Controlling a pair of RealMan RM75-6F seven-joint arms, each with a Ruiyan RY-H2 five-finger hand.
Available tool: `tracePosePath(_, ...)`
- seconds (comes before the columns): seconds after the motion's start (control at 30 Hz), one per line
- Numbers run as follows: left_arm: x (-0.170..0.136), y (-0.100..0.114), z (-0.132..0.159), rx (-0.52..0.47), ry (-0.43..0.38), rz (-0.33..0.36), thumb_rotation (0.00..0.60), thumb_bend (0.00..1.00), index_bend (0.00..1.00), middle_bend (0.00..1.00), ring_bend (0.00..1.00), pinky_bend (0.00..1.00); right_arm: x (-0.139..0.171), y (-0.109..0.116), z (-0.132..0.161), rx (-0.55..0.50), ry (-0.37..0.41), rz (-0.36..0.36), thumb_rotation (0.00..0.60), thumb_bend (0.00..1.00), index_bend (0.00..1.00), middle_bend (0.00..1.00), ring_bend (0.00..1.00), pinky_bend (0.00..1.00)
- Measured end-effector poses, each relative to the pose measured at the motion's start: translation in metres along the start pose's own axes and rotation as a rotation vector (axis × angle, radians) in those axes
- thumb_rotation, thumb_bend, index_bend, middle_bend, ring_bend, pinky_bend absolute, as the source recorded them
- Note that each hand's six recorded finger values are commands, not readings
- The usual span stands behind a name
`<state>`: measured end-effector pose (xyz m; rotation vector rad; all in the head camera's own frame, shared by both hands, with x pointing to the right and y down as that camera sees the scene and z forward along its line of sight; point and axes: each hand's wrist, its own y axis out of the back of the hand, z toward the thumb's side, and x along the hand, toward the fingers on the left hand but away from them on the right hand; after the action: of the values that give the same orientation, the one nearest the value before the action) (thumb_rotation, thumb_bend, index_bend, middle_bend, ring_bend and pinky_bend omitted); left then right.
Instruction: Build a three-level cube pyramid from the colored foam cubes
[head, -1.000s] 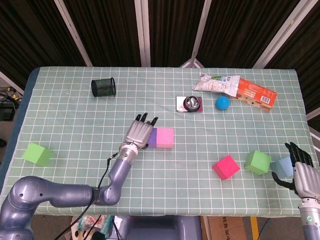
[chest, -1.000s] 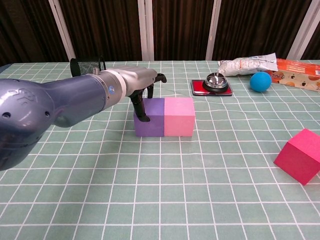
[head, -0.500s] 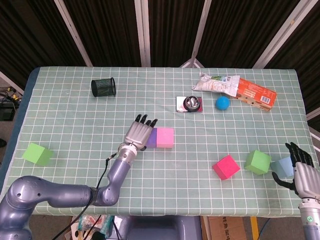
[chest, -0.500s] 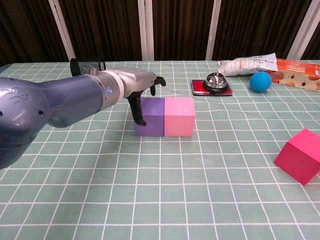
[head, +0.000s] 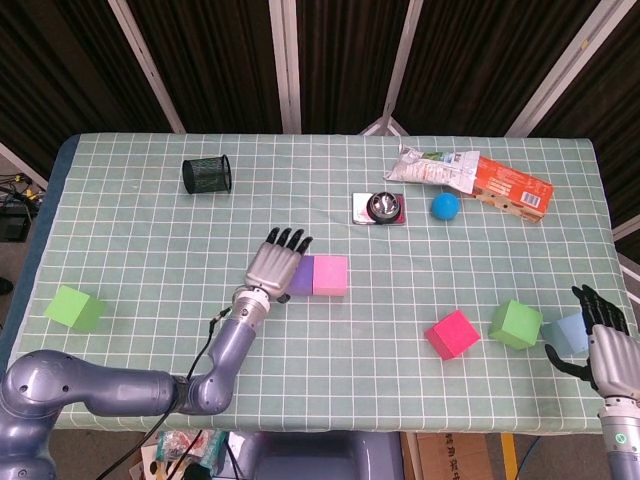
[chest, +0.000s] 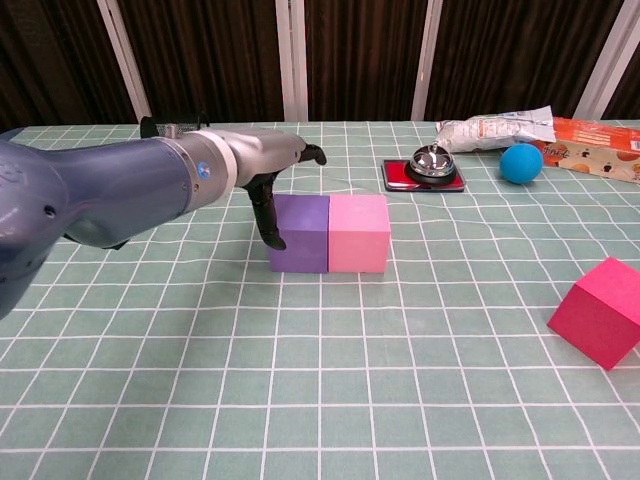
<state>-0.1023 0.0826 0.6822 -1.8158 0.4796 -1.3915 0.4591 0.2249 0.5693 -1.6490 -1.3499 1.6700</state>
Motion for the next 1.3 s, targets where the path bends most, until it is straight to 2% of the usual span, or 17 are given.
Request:
tracePosePath(0.43, -0.011, 0.010, -0.041, 0.018, 0.069, 0.016, 0.600, 0.15, 0.00, 0.00, 0.00, 0.00, 0.000, -0.002, 0.003, -0.003, 0.005, 0.006, 0.600, 0.32, 0.00, 0.00, 0.00, 0.00)
tracePosePath(0.63, -0.009, 0.008, -0.052, 0.024, 0.093, 0.013, 0.600, 0.15, 0.00, 0.00, 0.00, 0.00, 0.000, -0.004, 0.003, -0.005, 0.005, 0.009, 0.600, 0.32, 0.00, 0.00, 0.00, 0.00)
tracePosePath(0.73, -0.006, 0.008, -0.055, 0.026, 0.100, 0.015, 0.600, 0.18, 0.00, 0.00, 0.00, 0.00, 0.000, -0.004, 0.004, -0.006, 0.005, 0.009, 0.600, 0.32, 0.00, 0.00, 0.00, 0.00)
tracePosePath(0.9, 0.001, 0.005, -0.051, 0.022, 0.093, 0.015, 0.600, 0.24, 0.00, 0.00, 0.00, 0.00, -0.001, -0.004, 0.003, -0.008, 0.004, 0.010, 0.600, 0.32, 0.00, 0.00, 0.00, 0.00)
tracePosePath(1.3, 0.016, -0.007, -0.020, 0.031, 0.043, 0.002, 0.600, 0.31, 0.00, 0.00, 0.00, 0.00, -0.001, -0.002, 0.001, -0.018, -0.003, 0.009, 0.600, 0.32, 0.00, 0.00, 0.00, 0.00)
